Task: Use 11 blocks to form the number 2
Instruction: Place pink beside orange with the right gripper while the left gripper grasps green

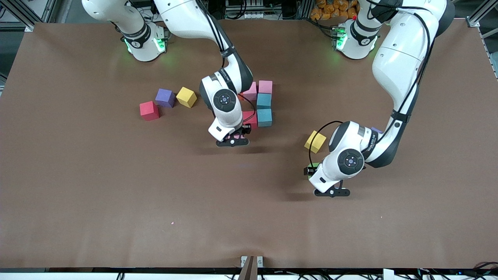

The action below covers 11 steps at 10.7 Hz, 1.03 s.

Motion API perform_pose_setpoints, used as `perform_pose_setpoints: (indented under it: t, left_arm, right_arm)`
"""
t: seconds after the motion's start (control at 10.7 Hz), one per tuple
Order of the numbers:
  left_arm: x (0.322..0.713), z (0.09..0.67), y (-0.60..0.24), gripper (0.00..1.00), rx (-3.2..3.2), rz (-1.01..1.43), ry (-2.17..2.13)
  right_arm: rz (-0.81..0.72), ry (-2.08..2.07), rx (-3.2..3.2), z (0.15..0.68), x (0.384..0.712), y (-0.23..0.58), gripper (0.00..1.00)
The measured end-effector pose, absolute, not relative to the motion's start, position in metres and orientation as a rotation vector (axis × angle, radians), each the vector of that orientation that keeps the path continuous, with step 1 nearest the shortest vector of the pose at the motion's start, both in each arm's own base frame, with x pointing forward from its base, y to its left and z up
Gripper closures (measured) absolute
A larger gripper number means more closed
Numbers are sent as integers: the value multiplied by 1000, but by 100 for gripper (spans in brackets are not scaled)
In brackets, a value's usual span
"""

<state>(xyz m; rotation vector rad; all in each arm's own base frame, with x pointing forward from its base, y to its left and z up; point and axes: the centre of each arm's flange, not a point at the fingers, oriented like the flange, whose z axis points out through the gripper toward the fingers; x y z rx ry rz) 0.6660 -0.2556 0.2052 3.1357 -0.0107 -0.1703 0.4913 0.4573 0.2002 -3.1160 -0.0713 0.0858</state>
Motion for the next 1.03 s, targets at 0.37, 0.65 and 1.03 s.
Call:
perform_pose_setpoints:
  t: [0.37, 0.65, 1.03]
  left_arm:
    - [664, 203, -261, 40, 3136, -172, 9]
    - [657, 206, -289, 40, 3122, -118, 68]
    - [649, 219, -336, 40, 3080, -9, 168]
  right_arm:
    - [84, -78, -3119, 200, 491, 458, 40]
    - [86, -78, -3120, 200, 490, 457, 40]
    - [90, -79, -3120, 200, 489, 457, 40]
